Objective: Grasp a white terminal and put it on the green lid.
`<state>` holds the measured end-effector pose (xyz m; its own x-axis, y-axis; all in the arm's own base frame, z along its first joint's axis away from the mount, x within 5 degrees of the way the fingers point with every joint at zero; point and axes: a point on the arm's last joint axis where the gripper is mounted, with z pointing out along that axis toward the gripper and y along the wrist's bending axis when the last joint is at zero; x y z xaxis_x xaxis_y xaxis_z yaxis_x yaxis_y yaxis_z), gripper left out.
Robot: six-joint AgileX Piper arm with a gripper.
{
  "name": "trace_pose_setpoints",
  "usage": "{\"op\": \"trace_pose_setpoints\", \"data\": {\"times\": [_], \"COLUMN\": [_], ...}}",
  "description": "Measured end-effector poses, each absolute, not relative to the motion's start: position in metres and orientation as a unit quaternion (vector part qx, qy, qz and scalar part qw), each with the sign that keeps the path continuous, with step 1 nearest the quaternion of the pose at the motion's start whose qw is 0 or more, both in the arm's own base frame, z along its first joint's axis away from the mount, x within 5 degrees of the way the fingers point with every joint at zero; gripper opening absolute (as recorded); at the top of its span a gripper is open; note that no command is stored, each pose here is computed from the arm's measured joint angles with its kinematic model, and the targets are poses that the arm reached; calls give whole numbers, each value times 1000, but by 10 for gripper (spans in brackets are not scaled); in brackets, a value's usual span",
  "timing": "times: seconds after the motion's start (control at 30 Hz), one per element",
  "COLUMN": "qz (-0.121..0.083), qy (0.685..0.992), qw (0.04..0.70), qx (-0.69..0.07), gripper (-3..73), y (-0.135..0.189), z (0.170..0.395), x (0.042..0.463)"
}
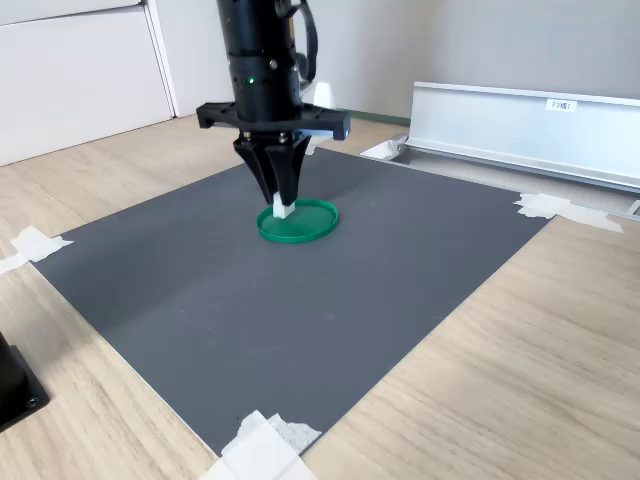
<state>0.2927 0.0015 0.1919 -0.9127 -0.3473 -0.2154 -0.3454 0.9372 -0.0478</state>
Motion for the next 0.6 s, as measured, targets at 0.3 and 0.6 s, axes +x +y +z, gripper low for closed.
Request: {"op": "trace_pose_setpoints", "data": {"times": [0.3,0.6], "qz": [-12,-17], "qy": [973,968], "qw": [132,146], "qx": [-188,-203], "gripper": [96,350], "y": [1,1], "z": [193,194], "x": [296,299]}}
